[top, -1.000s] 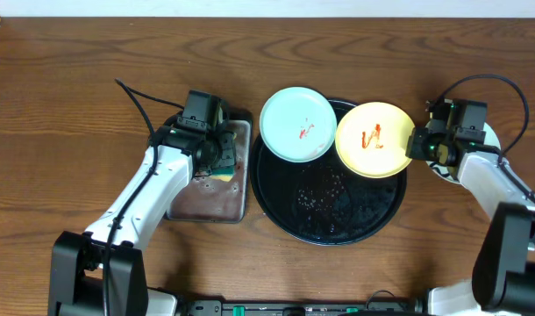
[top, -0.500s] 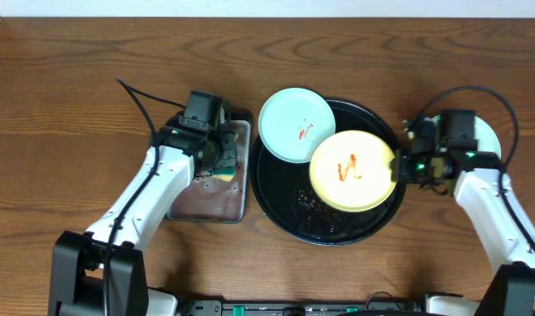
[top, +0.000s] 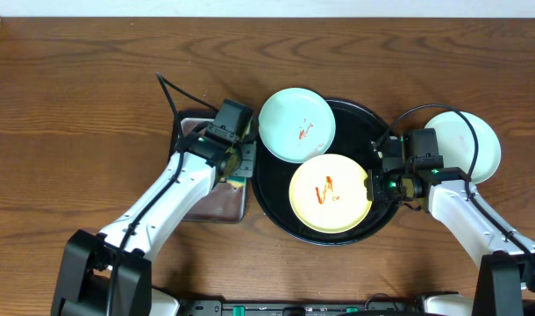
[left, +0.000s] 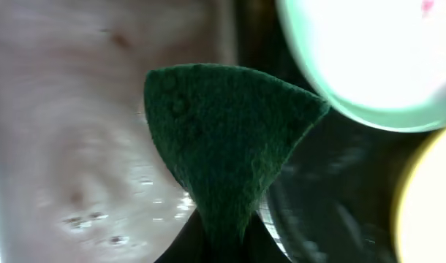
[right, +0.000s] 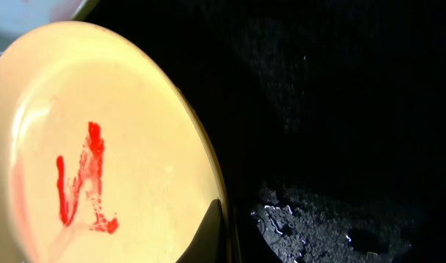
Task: Clean dirty plates on tray and stack at the side
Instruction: 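Dip the sponge in the soapy metal tray with the left gripper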
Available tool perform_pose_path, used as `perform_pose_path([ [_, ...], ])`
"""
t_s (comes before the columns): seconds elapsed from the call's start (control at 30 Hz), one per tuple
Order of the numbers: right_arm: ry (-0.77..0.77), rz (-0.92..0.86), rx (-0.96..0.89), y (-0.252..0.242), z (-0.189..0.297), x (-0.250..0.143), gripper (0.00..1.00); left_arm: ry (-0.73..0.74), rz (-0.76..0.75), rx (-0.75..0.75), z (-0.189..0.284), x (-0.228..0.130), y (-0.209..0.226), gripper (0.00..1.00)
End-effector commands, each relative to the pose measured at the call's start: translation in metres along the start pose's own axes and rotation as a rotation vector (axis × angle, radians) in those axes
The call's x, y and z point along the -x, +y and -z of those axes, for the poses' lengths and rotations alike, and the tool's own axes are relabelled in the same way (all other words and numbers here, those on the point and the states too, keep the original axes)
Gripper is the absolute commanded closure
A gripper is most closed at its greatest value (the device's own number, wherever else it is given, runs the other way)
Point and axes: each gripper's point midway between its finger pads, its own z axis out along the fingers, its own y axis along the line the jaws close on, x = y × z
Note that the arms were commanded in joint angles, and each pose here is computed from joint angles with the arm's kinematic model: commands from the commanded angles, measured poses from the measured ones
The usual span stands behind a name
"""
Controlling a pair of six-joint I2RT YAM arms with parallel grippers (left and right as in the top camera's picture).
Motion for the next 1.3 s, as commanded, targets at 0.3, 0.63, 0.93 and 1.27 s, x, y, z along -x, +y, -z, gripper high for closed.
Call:
perform_pose_path([
  [0.3,0.008,-0.022,-0.005,0.000,-0.002,-0.002,0.99,0.072,0.083,0.146,-0.029,-0.011,0.046,0.91],
  [0.63,0.009,-0.022,-0.005,0.000,-0.002,-0.002,0.99,0.186,0.072,0.177,-0.068,-0.034,0.050,0.48],
  [0.93,0.009,-0.022,-0.005,0.000,-0.002,-0.002,0.99,0.185,0.073,0.167,-0.069,-0.033,0.048,0.63],
  [1.27,0.009,-0.022,-0.005,0.000,-0.002,-0.002,0.99,0.170,0.093,0.130,-0.061,-0.027,0.045,0.93],
])
